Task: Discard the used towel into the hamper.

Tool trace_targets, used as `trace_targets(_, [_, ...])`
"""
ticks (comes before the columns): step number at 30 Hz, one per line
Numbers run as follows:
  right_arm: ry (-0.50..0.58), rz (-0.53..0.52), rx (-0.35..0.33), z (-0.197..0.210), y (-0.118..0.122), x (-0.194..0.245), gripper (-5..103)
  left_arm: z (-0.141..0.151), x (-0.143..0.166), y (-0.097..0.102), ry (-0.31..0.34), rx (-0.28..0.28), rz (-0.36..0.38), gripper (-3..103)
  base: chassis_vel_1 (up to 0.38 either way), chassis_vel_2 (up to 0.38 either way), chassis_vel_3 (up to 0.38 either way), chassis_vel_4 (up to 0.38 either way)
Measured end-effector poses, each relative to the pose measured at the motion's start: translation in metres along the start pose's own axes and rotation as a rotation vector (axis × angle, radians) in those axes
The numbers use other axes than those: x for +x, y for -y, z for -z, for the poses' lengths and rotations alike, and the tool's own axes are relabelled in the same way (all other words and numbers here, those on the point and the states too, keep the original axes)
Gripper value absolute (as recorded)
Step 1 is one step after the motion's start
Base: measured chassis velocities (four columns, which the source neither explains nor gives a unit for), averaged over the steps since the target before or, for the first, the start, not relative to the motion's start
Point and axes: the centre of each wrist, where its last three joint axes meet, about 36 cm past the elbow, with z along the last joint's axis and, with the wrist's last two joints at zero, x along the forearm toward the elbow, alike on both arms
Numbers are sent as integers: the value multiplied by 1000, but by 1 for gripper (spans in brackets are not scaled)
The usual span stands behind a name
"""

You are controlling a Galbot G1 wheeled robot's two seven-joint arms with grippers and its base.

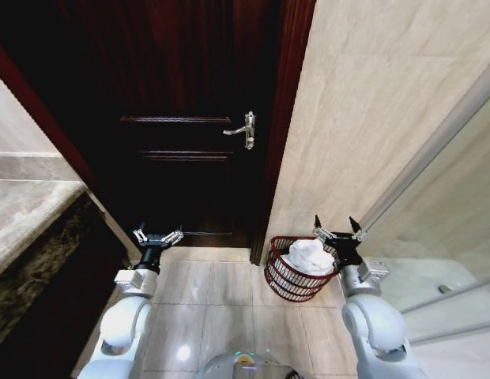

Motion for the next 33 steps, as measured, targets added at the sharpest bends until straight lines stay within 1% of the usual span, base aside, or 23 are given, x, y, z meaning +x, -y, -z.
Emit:
trace_targets(14, [-1,-5,7,0,0,-1,100,-3,-3,-1,0,13,4,100,0,0,0,0])
trace_targets(33, [-4,-6,16,0,-8,-1,100,-6,-9,-5,12,26,0,100,0,0,0,0])
